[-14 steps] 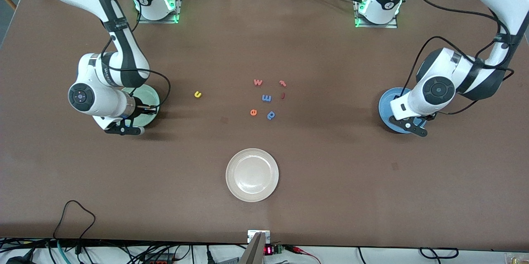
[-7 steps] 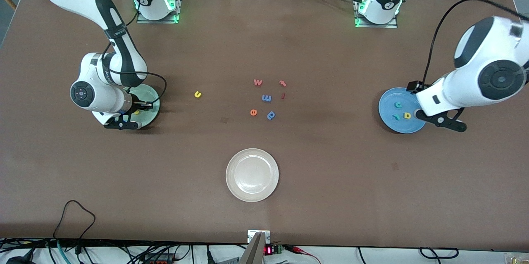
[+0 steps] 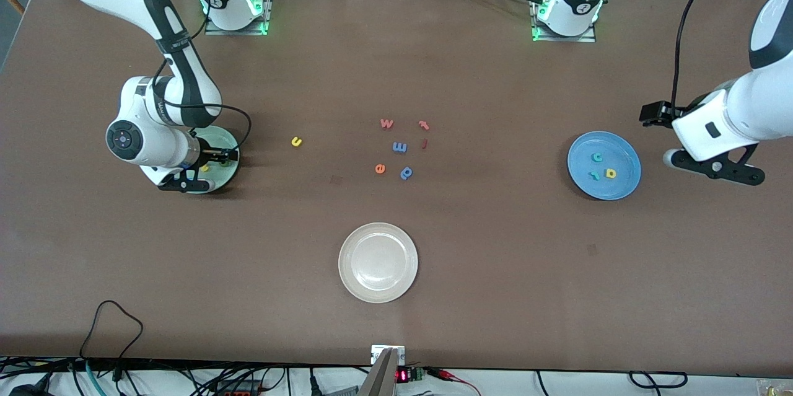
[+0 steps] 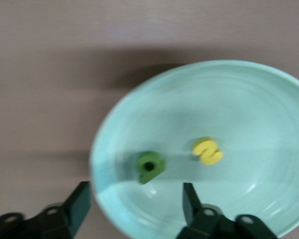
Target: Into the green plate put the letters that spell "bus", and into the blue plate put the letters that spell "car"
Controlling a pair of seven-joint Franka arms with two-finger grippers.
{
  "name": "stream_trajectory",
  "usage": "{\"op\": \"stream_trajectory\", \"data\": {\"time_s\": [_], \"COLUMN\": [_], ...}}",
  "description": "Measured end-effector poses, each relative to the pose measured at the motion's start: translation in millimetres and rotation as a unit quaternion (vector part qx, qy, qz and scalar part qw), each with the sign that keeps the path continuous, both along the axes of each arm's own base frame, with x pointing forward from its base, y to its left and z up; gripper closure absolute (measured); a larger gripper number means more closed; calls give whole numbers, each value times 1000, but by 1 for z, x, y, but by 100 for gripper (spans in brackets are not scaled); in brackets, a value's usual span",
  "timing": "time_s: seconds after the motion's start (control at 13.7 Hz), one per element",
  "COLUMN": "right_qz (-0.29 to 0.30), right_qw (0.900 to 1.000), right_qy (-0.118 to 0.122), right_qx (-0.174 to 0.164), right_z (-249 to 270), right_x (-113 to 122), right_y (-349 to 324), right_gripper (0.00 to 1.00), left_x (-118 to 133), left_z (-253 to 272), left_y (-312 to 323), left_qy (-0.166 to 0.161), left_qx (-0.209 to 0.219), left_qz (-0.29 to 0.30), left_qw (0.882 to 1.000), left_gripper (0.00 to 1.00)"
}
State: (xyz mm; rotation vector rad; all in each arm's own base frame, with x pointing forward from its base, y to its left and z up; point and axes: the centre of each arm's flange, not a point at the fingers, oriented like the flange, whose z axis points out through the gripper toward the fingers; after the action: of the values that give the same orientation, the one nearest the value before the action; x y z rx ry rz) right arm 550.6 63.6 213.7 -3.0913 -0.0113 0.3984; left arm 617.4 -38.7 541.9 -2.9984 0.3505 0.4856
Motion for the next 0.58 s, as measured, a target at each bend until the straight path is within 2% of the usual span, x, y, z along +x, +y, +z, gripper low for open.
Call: {"op": "stream_trajectory", "data": {"time_s": [0.07,0.15,0.22,0.37,0.51,0.58], "right_qz": [11,18,20,14,6,4], "right_qw": [1000,1000,1000,1000,1000,1000], "right_qy": [-1,-3,-3,-3,-5,-8], "right_qx": [1,0,-4,-17,-28,-30], "right_z": [7,11,13,13,12,11], "right_x": [-2,-5,-10,-24,-38,-42], "right_y": [19,41,65,114,152,163], "right_gripper": [1,1,11,17,36,36], "left_x": [5,8,9,6,-3,-10], "left_z": [1,5,13,34,47,46], "left_y": [0,3,8,23,34,33], "left_qy": [-2,-10,-24,-61,-107,-133], "left_qx": [-12,-28,-43,-61,-61,-58], "left_qz": [18,39,60,101,127,129], "left_qw": [1000,999,997,991,984,981], "left_gripper": [0,0,0,0,0,0]}}
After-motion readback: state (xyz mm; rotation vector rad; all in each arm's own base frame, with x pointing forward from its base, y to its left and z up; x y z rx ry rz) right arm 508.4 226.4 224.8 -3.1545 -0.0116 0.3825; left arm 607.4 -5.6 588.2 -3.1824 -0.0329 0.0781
